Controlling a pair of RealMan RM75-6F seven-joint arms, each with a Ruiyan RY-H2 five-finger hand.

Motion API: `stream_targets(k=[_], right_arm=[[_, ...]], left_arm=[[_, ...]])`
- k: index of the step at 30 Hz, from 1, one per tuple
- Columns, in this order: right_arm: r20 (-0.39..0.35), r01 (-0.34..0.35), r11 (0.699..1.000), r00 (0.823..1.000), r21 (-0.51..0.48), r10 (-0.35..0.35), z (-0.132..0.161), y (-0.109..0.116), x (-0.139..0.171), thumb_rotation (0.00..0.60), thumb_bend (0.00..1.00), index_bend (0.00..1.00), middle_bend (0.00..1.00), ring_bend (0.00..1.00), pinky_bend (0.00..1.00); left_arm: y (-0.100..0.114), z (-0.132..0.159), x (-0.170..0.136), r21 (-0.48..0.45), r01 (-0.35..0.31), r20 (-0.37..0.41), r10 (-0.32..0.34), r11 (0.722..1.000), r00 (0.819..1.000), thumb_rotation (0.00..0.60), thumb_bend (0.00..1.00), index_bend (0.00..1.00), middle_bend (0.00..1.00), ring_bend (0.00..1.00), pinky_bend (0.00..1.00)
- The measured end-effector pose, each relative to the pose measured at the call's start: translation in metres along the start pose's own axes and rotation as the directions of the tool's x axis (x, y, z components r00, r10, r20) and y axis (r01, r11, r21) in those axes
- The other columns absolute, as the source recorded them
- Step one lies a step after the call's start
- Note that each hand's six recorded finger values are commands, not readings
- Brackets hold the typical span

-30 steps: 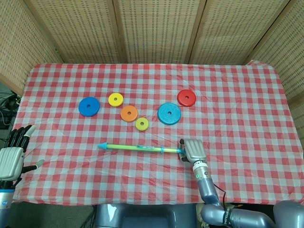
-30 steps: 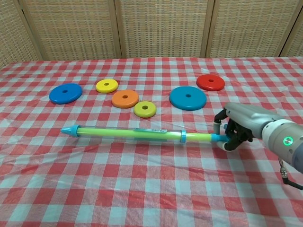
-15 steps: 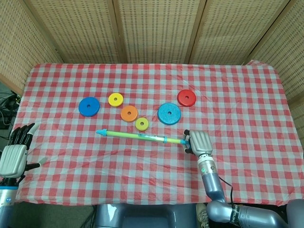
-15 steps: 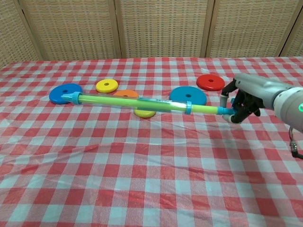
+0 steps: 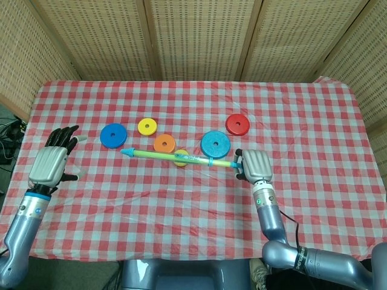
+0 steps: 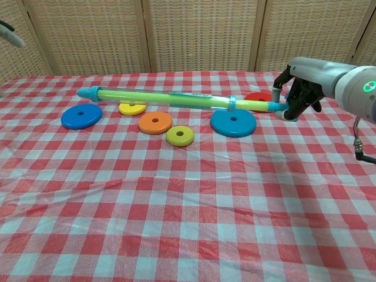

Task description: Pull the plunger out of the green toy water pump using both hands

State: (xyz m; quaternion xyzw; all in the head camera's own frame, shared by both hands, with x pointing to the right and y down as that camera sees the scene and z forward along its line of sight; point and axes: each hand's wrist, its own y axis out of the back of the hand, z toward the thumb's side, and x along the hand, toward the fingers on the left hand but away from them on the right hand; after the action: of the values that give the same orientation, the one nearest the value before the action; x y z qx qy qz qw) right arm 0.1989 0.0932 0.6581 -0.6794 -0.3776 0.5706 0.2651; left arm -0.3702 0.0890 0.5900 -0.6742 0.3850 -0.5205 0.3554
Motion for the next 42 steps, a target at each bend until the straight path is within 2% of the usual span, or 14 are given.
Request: stream_targets(k=[2, 6, 13, 19, 28, 42], right_arm=[[0.003, -0.001, 1.000, 1.000, 0.002, 0.001, -0.001, 0.001, -0.002, 0.600, 0.59, 0.65, 1.00, 1.00, 0.76], [0.018, -0.010, 1.000, 1.000, 0.004, 0.010, -0.006, 0.003, -0.009, 0.600, 0.59, 0.65, 1.00, 1.00, 0.76], [0.043, -0.013, 1.000, 0.999, 0.002, 0.013, -0.019, 0.007, -0.015, 0.600, 0.59, 0.65, 1.00, 1.00, 0.76], [0.058, -0.010, 1.000, 0.998, 0.005, 0.010, -0.029, 0.011, -0.017, 0.600, 0.62, 0.66, 1.00, 1.00, 0.76], [0.066, -0.020, 0.999, 0.998, -0.025, 0.022, -0.044, 0.012, -0.017, 0.600, 0.61, 0.66, 1.00, 1.00, 0.76], [0.051, -0.031, 0.999, 0.998, -0.038, 0.033, -0.049, 0.013, -0.013, 0.600, 0.61, 0.66, 1.00, 1.00, 0.76]], left_arm=[[0.006, 0.010, 0.015, 0.006, 0.001, 0.013, -0.001, 1.000, 1.000, 0.600, 0.27, 0.29, 0.00, 0.00, 0.00], [0.008, 0.027, 0.038, -0.002, 0.032, 0.030, -0.032, 0.999, 0.999, 0.600, 0.28, 0.34, 0.00, 0.00, 0.00], [-0.004, 0.060, 0.069, -0.051, 0.140, 0.058, -0.137, 0.989, 0.989, 0.600, 0.28, 0.38, 0.00, 0.00, 0.00], [-0.018, 0.080, 0.089, -0.043, 0.186, 0.067, -0.183, 0.982, 0.981, 0.600, 0.28, 0.39, 0.00, 0.00, 0.00], [-0.025, 0.097, 0.103, -0.063, 0.206, 0.079, -0.201, 0.976, 0.976, 0.600, 0.28, 0.41, 0.00, 0.00, 0.00], [-0.028, 0.103, 0.108, -0.070, 0.203, 0.087, -0.197, 0.977, 0.977, 0.600, 0.28, 0.40, 0.00, 0.00, 0.00]])
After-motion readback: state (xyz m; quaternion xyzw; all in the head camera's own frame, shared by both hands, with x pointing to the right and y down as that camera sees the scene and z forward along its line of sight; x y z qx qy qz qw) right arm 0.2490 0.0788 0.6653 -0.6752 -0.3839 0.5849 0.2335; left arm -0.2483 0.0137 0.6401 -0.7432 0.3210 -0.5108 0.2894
